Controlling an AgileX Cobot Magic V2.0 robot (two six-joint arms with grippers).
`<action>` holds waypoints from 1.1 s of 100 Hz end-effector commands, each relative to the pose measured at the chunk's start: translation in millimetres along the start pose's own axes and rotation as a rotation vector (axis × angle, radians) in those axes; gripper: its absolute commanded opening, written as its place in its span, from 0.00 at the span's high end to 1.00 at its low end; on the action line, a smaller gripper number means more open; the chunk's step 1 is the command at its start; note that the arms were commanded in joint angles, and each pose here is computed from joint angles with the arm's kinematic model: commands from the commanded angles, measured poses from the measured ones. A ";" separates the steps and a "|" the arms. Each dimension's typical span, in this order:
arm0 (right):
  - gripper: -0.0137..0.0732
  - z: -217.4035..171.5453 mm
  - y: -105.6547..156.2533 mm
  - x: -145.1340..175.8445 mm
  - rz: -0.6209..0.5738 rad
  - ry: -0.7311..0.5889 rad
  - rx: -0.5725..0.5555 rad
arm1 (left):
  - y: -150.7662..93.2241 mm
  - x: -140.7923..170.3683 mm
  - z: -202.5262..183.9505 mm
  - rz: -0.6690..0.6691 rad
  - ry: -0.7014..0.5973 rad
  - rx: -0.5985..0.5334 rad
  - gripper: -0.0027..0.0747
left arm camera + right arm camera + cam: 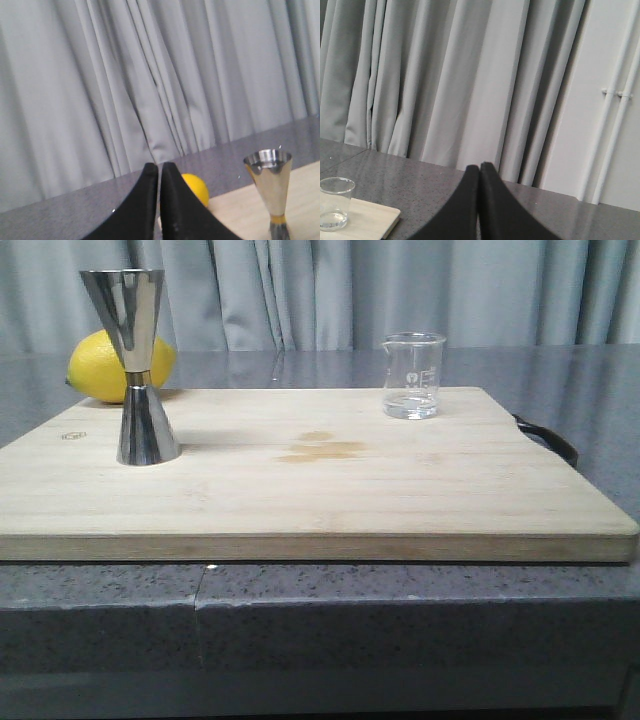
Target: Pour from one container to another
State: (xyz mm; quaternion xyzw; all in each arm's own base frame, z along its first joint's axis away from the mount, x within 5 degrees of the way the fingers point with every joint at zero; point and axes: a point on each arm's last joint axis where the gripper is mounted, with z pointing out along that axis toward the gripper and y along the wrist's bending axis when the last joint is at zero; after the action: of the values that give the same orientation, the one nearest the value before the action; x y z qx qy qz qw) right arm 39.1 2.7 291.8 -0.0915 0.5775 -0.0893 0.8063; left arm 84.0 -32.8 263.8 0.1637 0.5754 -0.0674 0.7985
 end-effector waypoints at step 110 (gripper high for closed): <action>0.92 0.7 -0.7 -13.9 -0.017 -0.077 -0.009 | 4.8 47.8 -51.6 -0.126 0.193 -0.213 0.99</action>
State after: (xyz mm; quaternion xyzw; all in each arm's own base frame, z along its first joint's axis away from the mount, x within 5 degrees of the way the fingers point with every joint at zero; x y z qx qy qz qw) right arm 39.1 2.7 291.8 -0.0918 0.5775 -0.0897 0.8062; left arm 55.5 -7.0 212.1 0.0578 0.6729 -0.0288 0.7369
